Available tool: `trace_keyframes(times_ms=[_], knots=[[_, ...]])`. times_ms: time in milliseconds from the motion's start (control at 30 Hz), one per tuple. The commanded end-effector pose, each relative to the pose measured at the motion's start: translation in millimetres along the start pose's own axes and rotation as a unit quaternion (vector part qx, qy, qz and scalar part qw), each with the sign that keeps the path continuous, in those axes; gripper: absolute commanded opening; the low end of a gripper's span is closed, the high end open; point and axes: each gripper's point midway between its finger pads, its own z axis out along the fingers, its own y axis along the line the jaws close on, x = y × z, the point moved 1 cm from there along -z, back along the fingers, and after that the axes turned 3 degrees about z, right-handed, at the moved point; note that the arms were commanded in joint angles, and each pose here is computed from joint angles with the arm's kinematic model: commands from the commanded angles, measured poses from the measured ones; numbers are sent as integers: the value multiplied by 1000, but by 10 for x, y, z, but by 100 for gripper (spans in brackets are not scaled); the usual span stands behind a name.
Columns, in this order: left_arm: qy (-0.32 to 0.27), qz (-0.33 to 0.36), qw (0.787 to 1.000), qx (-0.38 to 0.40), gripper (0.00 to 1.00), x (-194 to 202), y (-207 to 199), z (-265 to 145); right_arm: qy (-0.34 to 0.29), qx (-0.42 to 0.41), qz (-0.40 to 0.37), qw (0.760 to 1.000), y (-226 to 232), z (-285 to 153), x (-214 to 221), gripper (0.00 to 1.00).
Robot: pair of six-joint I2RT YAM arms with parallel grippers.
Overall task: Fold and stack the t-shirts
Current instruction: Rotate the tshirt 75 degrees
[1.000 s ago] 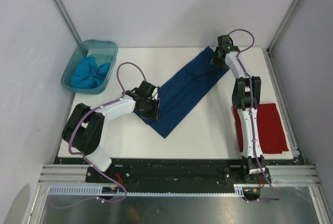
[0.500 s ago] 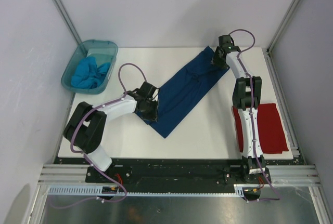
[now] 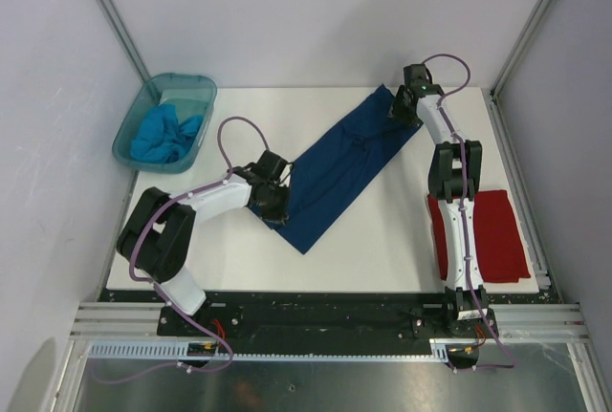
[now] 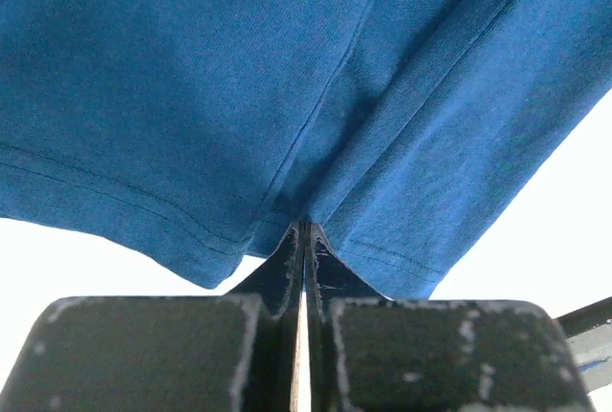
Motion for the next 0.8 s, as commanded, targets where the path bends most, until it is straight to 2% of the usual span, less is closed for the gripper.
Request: trace_keyframes(times_ms=[0, 167, 233, 333, 500, 767], knots=[[-35, 9, 999, 4, 0, -165, -70, -176, 33, 12, 4, 999, -143, 99, 187, 54], [-36, 8, 999, -7, 2, -160, -30, -173, 36, 11, 4, 999, -146, 115, 205, 53], [-32, 10, 999, -5, 20, -152, -32, -151, 37, 11, 5, 999, -145, 121, 212, 53], [-28, 11, 1000, -6, 32, -146, -29, -124, 39, 10, 4, 999, -141, 126, 222, 54], [-22, 11, 1000, -6, 34, -150, -30, -85, 40, 9, 5, 999, -144, 131, 229, 54], [-8, 9, 1000, -2, 31, -98, -31, -27, 44, 8, 7, 999, -161, 143, 240, 53]])
